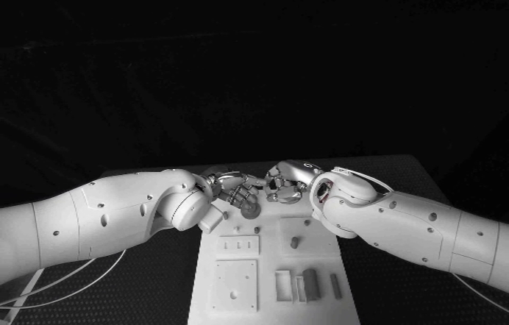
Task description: Assemble the parts on the task board
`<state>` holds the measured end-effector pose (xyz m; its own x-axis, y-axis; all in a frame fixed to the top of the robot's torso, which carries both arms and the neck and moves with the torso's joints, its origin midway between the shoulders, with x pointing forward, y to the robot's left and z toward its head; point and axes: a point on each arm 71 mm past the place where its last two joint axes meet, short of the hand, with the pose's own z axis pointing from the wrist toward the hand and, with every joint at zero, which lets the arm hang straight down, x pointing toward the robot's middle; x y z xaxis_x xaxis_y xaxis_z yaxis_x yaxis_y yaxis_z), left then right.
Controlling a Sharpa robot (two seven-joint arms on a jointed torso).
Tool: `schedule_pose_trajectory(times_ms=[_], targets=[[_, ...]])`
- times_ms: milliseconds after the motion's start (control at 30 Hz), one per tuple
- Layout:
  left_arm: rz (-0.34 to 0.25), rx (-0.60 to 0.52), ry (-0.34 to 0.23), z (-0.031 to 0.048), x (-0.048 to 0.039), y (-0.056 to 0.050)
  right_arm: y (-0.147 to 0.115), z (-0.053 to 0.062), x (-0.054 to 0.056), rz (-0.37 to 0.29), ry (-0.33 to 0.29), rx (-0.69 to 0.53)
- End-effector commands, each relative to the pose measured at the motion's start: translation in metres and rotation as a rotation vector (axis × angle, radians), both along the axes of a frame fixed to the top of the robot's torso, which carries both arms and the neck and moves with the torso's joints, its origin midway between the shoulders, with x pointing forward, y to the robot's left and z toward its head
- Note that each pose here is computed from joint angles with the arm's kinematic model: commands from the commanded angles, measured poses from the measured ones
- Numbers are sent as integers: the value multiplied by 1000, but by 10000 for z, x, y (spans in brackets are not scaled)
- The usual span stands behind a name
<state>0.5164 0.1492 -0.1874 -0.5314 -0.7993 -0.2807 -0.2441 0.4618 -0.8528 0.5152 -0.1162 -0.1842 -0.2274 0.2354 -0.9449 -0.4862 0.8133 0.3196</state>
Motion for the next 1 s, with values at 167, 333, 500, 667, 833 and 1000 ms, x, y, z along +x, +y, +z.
schedule_pose_trajectory(times_ms=[167, 333, 500, 667, 833, 1000], targets=[[-14, -9, 13, 1, -10, -61, 44, -8, -9, 0, 12, -12], [-25, 5, 18, -5, -15, -69, 64, -3, -16, 1, 10, -9], [-37, 22, 31, -18, -25, -102, 55, 4, -24, -4, 7, -6], [-31, 25, 34, -32, -26, -129, 62, 5, -31, -2, 9, -6], [-17, 16, 28, -27, -18, -146, 80, 11, -54, 7, 12, -6], [-20, 13, 33, -29, -22, -166, 103, 21, -73, 13, 9, -1]])
